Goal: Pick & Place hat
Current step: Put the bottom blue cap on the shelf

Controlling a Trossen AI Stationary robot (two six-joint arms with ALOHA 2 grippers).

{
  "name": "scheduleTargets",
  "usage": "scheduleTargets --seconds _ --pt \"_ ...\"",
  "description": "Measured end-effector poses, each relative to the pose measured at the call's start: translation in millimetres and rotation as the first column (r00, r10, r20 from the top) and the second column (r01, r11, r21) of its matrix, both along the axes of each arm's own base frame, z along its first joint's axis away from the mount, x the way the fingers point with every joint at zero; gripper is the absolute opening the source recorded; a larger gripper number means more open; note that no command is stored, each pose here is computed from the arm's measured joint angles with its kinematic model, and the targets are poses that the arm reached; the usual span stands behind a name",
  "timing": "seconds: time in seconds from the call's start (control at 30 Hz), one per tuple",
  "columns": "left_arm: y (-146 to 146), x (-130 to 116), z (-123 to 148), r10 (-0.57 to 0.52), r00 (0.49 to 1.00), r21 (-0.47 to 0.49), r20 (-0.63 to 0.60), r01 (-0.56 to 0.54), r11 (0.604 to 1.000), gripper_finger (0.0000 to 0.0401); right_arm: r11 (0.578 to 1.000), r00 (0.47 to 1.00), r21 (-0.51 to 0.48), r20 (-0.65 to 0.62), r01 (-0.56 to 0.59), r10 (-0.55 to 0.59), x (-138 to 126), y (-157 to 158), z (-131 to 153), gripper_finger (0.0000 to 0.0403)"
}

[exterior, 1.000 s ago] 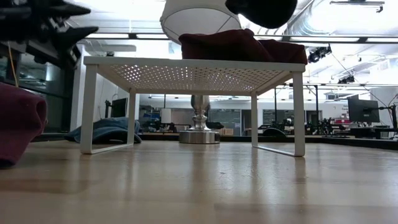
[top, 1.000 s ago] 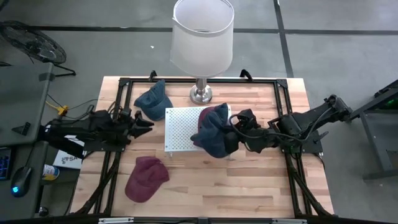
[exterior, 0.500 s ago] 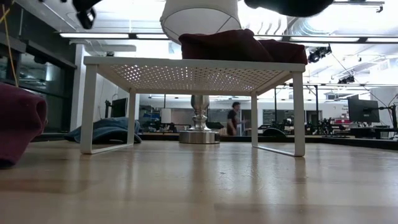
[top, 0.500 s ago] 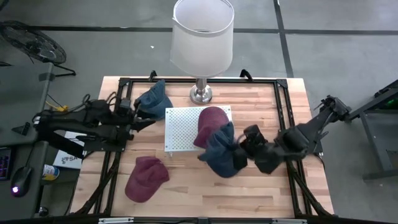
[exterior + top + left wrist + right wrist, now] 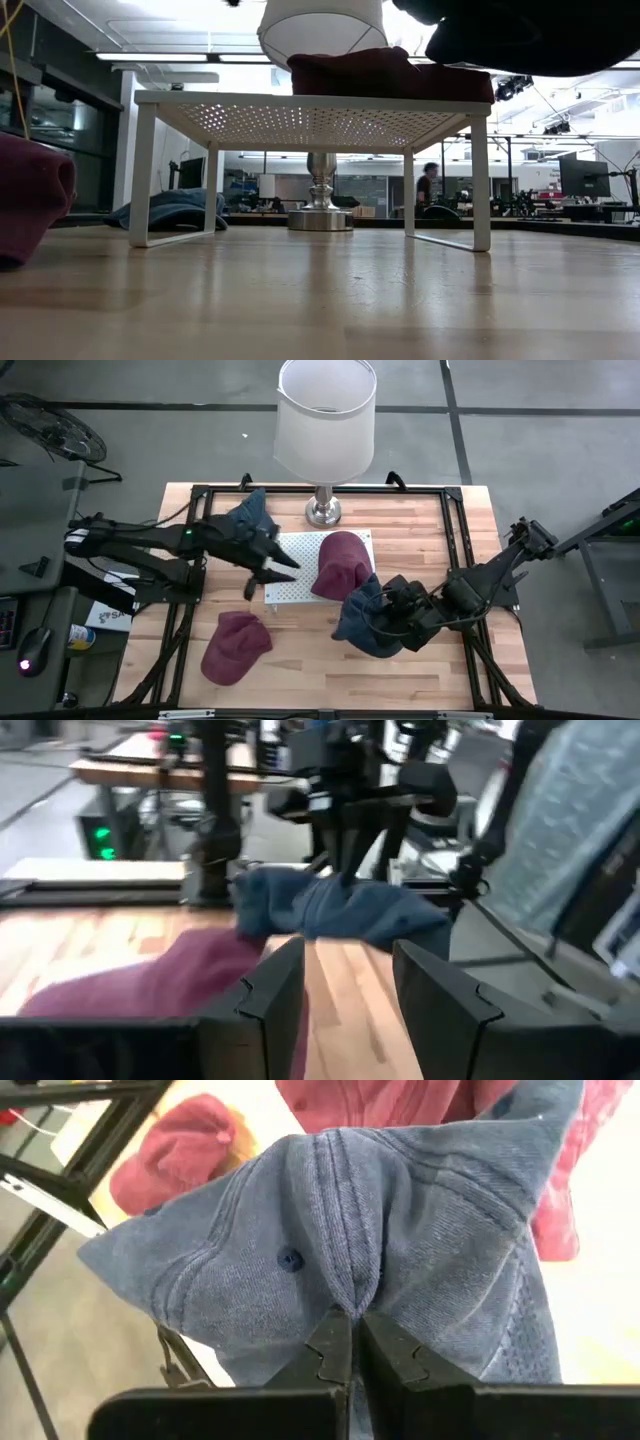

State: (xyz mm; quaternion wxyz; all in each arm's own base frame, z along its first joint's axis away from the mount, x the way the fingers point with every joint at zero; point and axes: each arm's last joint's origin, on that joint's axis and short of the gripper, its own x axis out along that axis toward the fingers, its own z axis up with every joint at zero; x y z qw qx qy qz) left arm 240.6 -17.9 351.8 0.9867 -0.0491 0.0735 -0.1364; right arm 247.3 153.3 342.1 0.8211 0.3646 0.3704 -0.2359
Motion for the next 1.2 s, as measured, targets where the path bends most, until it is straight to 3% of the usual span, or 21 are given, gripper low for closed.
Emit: scheduleTargets --seconds 0.3,0.57,0.87,1.2 --pt "-7.3 80.9 19.1 -0.149 0.987 0.111 -0.066 0.156 0.982 0.0154 1.0 0.998 -0.005 -0.063 -0.019 0.019 -3.7 -2.1 -2.8 0.0" --pt "-17.8 131.3 16.1 -0.245 0.954 0.227 -0.175 0.281 0.933 0.0166 1.0 0.996 -0.005 -0.08 -0.024 0.024 -4.9 -2.4 -3.5 0.0" --pt "-20.3 155.8 16.8 -0.181 0.969 0.282 -0.168 0.224 0.933 0.0255 1.0 0.996 -0.004 -0.081 -0.021 0.021 -4.7 -2.8 -3.6 0.0" --pt "-21.5 166.1 3.6 -0.179 0.966 0.303 -0.188 0.23 0.925 0.0261 1.0 0.999 0.016 -0.05 -0.021 0.022 -2.0 -1.7 -1.7 0.0"
